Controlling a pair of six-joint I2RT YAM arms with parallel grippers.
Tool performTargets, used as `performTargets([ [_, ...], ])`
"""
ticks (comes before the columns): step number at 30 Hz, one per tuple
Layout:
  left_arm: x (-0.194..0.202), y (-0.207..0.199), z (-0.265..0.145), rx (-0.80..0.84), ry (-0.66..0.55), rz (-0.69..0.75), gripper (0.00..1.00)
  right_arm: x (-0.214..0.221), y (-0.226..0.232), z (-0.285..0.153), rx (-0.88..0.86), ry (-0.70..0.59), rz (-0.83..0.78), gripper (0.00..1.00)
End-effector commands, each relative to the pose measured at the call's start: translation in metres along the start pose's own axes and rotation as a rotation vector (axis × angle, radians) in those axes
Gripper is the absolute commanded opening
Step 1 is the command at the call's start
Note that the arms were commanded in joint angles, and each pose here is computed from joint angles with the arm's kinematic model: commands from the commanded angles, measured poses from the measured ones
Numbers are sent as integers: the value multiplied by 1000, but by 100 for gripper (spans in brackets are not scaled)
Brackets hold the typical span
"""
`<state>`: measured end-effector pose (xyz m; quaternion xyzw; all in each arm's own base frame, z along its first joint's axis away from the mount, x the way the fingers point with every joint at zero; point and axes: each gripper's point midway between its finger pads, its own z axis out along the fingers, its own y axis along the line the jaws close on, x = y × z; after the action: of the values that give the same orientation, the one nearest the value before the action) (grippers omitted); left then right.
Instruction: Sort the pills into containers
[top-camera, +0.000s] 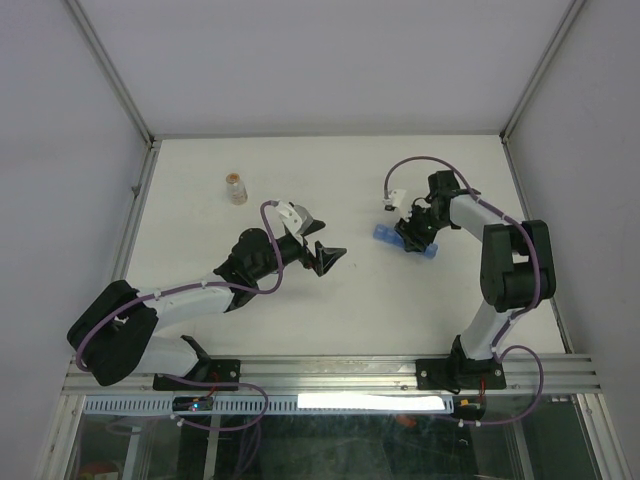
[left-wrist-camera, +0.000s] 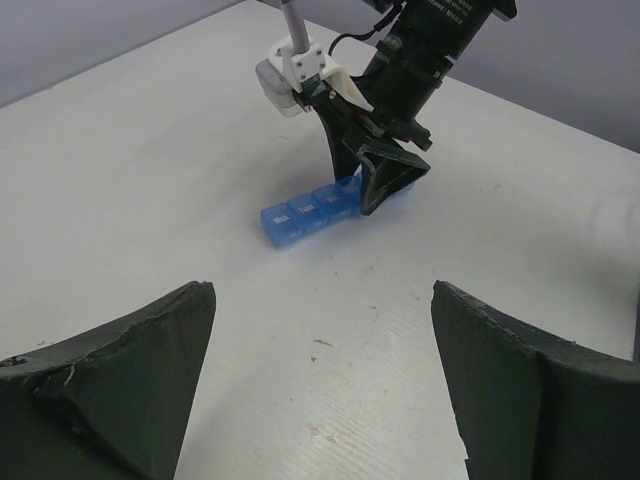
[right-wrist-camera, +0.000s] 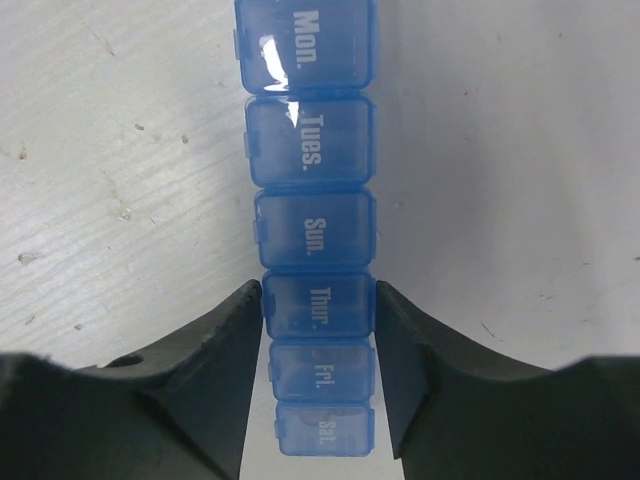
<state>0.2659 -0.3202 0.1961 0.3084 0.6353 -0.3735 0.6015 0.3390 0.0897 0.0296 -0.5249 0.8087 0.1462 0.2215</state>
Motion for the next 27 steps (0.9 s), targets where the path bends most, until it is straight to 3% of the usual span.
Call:
performTargets([
  [1,-21,-6,7,21,-60,21,91,-13,-9,-5,33,-35,-7,47],
  [6,-27,-12,5,38,-67,-43,91,-33,1,-20,-46,-122,43,35],
  [15,-50,-20,2,26,-130,-300,91,-85,40,-77,-239,-367,65,30],
  [21,-52,-3,22,-98,-100,-625,90,-106,74,-103,-201,-412,-117,30],
  [27,-62,-3,42,-105,-115,-826,92,-116,105,-113,-165,-425,-267,29],
])
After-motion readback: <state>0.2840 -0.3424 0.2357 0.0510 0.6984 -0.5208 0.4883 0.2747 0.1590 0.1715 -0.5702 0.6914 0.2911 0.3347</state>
